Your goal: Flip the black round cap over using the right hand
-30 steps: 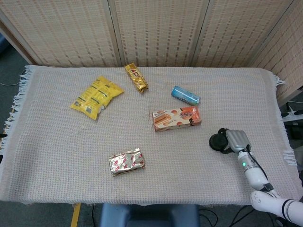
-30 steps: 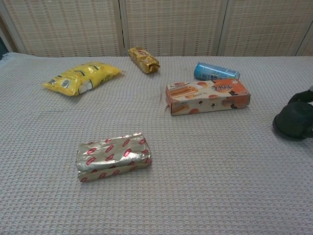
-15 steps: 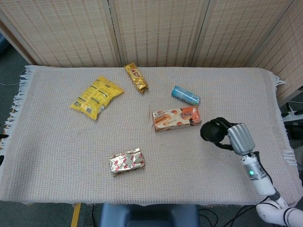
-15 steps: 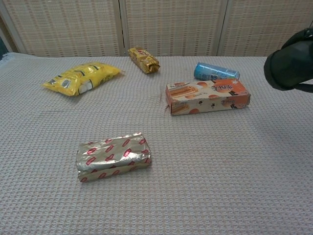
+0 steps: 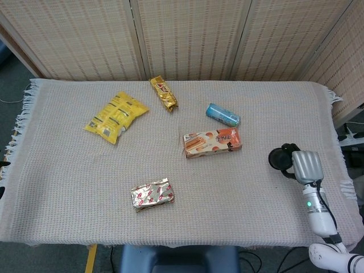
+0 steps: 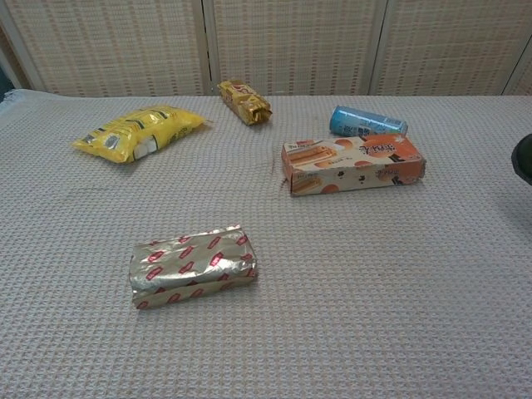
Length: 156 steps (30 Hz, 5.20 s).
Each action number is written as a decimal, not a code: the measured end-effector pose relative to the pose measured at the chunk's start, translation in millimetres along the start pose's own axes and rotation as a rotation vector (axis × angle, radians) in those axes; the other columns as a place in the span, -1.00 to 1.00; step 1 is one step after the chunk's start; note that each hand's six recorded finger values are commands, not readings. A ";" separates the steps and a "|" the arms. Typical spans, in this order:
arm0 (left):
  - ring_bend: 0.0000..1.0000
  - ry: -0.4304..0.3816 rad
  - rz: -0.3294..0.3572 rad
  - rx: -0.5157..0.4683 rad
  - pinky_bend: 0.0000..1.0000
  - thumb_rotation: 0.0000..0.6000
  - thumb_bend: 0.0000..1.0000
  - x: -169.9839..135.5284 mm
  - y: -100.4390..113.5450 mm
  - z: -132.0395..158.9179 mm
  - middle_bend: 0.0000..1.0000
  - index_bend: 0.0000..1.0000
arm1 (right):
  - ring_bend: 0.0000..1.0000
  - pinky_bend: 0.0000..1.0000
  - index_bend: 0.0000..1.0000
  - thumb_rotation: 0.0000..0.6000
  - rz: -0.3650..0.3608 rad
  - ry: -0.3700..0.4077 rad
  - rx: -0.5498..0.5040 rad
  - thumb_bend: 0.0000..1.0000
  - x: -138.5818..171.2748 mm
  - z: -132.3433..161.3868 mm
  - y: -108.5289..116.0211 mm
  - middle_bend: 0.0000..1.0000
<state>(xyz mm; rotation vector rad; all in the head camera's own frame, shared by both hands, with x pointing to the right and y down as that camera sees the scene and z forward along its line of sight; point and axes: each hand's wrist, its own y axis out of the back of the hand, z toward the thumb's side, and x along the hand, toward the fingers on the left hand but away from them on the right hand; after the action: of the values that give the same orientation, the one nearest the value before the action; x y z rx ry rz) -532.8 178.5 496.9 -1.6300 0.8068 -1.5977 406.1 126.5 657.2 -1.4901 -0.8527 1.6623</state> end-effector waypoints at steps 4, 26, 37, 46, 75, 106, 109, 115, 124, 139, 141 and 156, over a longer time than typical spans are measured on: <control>-1.00 0.000 -0.004 0.001 -0.52 1.00 -0.10 0.5 -0.6 0.2 -1.00 -0.58 | 0.31 0.58 0.23 1.00 0.114 -0.050 0.002 -0.59 2.3 -0.7 -14.3 0.05; -1.00 0.001 -0.011 0.004 -0.52 1.00 -0.10 1.0 -2.0 0.9 -1.00 -0.59 | 0.28 0.57 0.22 1.00 -0.293 0.453 -0.332 -0.59 20.5 34.0 39.0 0.05; -1.00 0.007 -0.018 0.004 -0.51 1.00 -0.11 1.3 -2.1 -0.1 -1.00 -0.59 | 0.25 0.57 0.21 1.00 0.187 0.130 -0.186 -0.59 1.8 25.3 -27.4 0.05; -1.00 0.011 -0.018 0.000 -0.51 1.00 -0.11 0.6 -1.3 -1.3 -1.00 -0.59 | 0.09 0.42 0.19 1.00 0.302 0.090 -0.143 -0.59 -14.7 36.9 -40.0 -0.02; -1.00 0.008 -0.020 0.001 -0.50 1.00 -0.11 0.3 -1.4 -1.0 -1.00 -0.59 | -1.00 -1.00 -1.00 1.00 0.388 0.095 -0.053 -0.66 -9.6 25.0 -47.2 -1.00; -1.00 0.012 -0.027 0.009 -0.50 1.00 -0.10 1.3 -3.3 -0.6 -1.00 -0.59 | -1.00 -0.89 -0.48 1.00 0.318 0.135 -0.110 -0.59 1.7 31.3 -31.8 -1.00; -1.00 0.011 -0.027 0.009 -0.50 1.00 -0.10 1.2 -3.4 -0.5 -1.00 -0.59 | -1.00 -0.84 -0.42 1.00 0.312 0.141 -0.109 -0.55 1.0 32.3 -31.7 -1.00; -1.00 0.012 -0.026 0.007 -0.50 1.00 -0.10 1.2 -3.1 -0.7 -1.00 -0.58 | -0.97 -0.72 -0.26 1.00 0.270 0.158 -0.112 -0.40 0.1 33.7 -28.3 -0.97; -1.00 0.010 -0.028 0.009 -0.50 1.00 -0.10 1.0 -3.6 0.1 -1.00 -0.59 | -0.79 -0.62 -0.12 1.00 0.229 0.170 -0.127 -0.26 1.2 32.6 -25.0 -0.81; -1.00 0.010 -0.025 0.004 -0.50 1.00 -0.10 0.3 -2.7 0.1 -1.00 -0.59 | -0.68 -0.44 -0.07 1.00 0.079 0.154 -0.086 -0.18 45.3 1.2 11.5 -0.66; -1.00 0.010 -0.027 0.005 -0.50 1.00 -0.10 0.4 -3.1 0.4 -1.00 -0.59 | -0.67 -0.43 -0.07 1.00 0.079 0.110 -0.055 -0.18 54.7 -11.8 10.6 -0.65; -1.00 0.012 -0.034 0.004 -0.50 1.00 -0.10 1.0 -4.2 0.9 -1.00 -0.58 | -0.77 -0.47 -0.36 1.00 0.257 -0.047 -0.041 -0.29 54.9 -62.7 -36.7 -0.67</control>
<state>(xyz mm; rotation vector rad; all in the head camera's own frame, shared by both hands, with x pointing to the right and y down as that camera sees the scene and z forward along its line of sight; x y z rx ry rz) -532.0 180.1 501.0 -1.6414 0.7855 -1.6327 468.5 192.7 654.1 -1.6503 -0.7488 1.8818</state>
